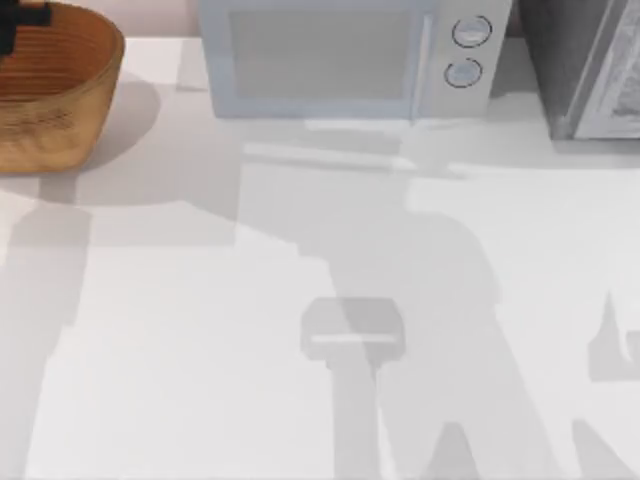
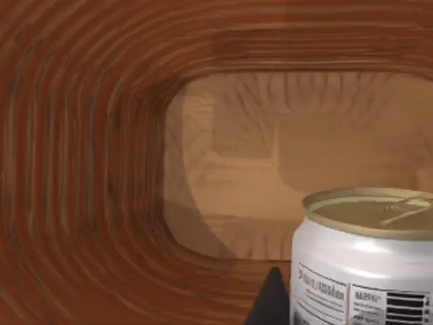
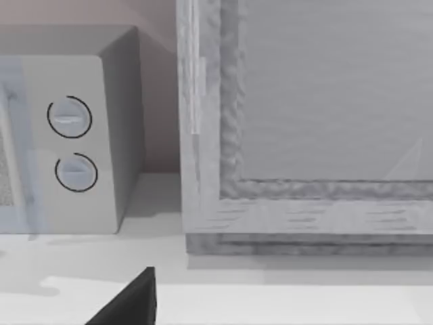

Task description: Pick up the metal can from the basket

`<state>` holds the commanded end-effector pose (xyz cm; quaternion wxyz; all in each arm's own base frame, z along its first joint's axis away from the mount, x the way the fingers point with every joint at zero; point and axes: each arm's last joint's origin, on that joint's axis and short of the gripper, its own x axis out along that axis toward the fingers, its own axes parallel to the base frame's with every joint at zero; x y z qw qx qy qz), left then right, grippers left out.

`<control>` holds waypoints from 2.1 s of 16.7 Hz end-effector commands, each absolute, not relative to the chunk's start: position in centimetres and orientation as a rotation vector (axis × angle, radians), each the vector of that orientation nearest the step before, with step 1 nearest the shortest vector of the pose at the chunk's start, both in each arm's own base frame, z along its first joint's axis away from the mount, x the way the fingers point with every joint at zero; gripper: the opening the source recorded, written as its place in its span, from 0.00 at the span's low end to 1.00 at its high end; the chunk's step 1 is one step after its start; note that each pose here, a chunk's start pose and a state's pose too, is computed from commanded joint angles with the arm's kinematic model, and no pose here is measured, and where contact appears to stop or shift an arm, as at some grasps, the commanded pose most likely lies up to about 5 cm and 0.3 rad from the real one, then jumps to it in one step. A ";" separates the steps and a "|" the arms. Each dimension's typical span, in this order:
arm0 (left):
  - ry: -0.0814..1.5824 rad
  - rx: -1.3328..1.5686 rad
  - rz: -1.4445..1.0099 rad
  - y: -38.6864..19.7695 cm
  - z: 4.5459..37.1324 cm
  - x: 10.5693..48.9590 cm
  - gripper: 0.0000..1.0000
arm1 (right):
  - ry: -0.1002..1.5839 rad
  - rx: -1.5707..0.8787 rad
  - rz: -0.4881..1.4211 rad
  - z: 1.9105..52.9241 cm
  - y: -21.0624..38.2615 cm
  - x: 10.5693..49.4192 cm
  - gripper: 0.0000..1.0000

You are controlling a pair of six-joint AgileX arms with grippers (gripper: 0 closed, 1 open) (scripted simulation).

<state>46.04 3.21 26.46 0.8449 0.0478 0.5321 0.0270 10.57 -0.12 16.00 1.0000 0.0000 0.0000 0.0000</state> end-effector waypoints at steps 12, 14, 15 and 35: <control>0.293 0.059 0.099 0.3 26.8 13.8 0.00 | 0.000 0.000 0.000 16.0 -0.1 10.6 1.00; 0.191 0.038 0.076 0.1 23.2 11.9 0.00 | 0.000 0.000 0.000 16.0 -0.1 10.6 1.00; 0.147 0.029 0.064 0.1 21.6 11.4 0.00 | 0.000 0.000 0.000 16.0 -0.1 10.6 1.00; 0.028 0.022 -0.136 -0.6 18.7 12.0 0.00 | 0.000 0.000 0.000 16.0 -0.1 10.6 1.00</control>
